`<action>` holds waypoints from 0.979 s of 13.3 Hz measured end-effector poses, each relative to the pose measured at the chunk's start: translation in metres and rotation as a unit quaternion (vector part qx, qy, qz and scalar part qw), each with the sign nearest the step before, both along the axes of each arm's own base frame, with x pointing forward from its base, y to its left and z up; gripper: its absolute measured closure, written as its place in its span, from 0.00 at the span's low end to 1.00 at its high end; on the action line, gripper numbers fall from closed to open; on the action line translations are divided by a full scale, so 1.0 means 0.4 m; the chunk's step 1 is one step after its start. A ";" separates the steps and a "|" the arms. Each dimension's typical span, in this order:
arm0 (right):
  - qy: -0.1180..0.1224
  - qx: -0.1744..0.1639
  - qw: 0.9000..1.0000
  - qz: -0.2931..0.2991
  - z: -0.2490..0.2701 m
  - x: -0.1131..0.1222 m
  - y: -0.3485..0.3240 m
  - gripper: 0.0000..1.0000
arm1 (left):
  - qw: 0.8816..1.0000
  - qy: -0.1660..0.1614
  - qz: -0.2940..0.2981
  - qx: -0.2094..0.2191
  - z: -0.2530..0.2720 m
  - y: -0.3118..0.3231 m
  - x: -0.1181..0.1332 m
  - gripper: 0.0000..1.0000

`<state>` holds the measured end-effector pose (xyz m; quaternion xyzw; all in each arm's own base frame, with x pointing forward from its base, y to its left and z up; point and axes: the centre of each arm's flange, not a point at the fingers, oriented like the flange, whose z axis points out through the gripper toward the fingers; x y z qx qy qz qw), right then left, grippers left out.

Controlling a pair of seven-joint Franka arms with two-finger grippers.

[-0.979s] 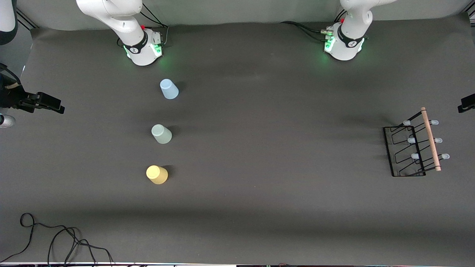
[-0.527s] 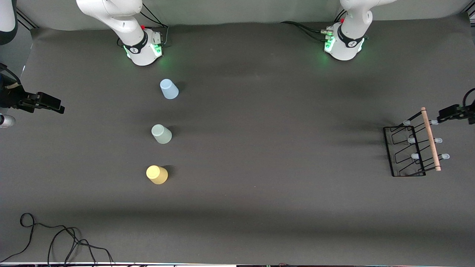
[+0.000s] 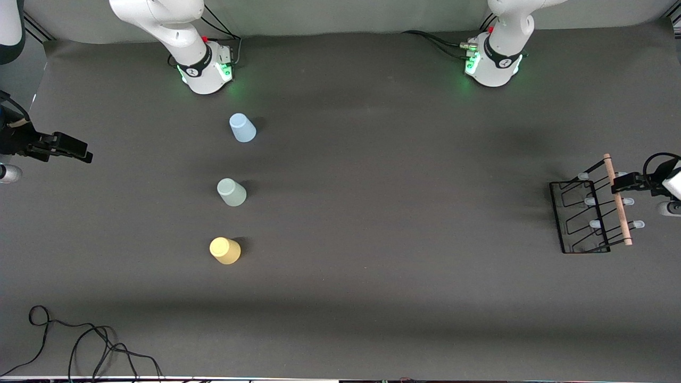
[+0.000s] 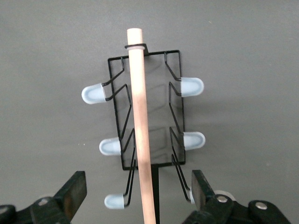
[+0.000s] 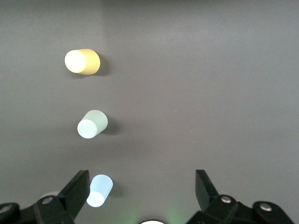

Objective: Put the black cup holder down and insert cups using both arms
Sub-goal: 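Lower the left gripper onto the rack's wooden dowel and grasp it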

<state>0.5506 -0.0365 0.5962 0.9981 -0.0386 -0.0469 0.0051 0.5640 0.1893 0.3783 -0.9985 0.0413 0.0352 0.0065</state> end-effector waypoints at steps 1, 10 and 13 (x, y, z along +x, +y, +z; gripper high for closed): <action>0.000 0.000 1.000 0.000 0.000 0.000 0.000 0.00 | 1.000 -0.003 0.000 0.001 -0.020 0.000 -0.002 0.00; 0.000 0.000 1.000 0.000 0.000 0.000 0.000 0.00 | 1.000 0.004 -0.001 -0.003 -0.099 -0.004 -0.008 0.06; 0.000 0.000 1.000 0.000 0.000 0.000 0.000 0.00 | 1.000 0.005 -0.001 -0.003 -0.101 -0.004 -0.008 0.42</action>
